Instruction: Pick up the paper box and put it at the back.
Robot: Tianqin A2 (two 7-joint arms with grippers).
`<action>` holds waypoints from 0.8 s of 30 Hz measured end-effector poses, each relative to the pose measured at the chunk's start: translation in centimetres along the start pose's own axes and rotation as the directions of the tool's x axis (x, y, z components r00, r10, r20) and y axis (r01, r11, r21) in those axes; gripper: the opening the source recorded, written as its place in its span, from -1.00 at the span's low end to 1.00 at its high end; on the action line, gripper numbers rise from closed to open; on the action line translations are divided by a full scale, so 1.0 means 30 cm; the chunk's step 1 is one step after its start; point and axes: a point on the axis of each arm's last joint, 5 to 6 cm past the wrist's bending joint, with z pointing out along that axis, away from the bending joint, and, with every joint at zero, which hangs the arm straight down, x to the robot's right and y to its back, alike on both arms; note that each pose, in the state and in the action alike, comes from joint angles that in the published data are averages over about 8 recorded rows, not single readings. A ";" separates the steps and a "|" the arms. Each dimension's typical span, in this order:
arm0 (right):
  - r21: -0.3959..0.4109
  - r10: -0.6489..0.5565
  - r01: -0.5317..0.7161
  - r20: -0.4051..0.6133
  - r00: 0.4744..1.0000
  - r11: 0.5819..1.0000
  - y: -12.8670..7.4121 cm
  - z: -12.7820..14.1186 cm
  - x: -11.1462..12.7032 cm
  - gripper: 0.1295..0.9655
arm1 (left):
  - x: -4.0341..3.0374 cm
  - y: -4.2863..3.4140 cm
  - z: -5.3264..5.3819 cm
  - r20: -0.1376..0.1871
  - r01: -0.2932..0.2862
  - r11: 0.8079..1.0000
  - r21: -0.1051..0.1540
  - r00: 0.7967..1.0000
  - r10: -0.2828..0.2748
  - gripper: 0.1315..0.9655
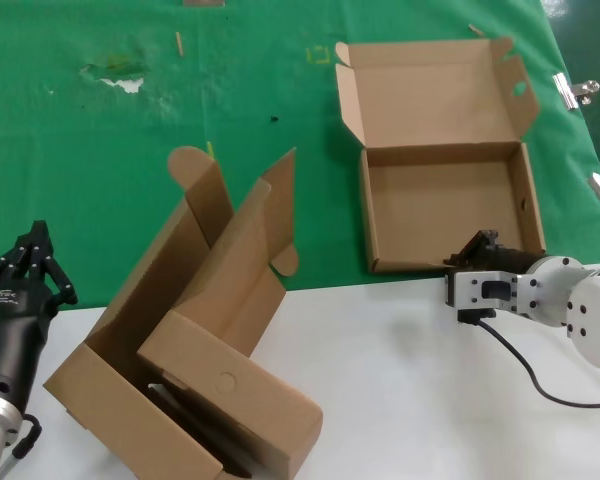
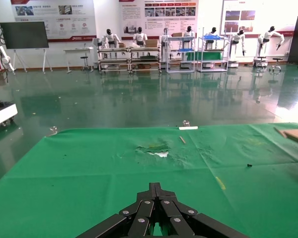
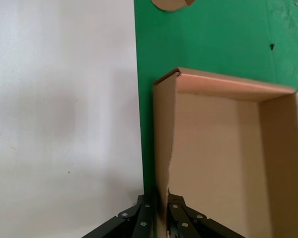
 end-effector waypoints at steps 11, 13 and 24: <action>-0.007 -0.026 0.026 -0.004 1.000 1.000 0.000 0.003 0.027 -0.78 | 0.000 0.000 0.000 0.000 0.000 1.000 0.000 1.000 0.000 -0.98; -0.004 -0.015 0.015 -0.005 1.000 1.000 0.001 -0.001 0.036 -0.71 | 0.000 0.000 0.000 0.000 0.000 1.000 0.000 1.000 0.000 -0.98; 0.136 0.091 -0.084 -0.042 0.995 0.987 0.035 -0.172 0.129 -0.41 | 0.000 0.000 0.000 0.000 0.000 1.000 0.000 1.000 0.000 -0.98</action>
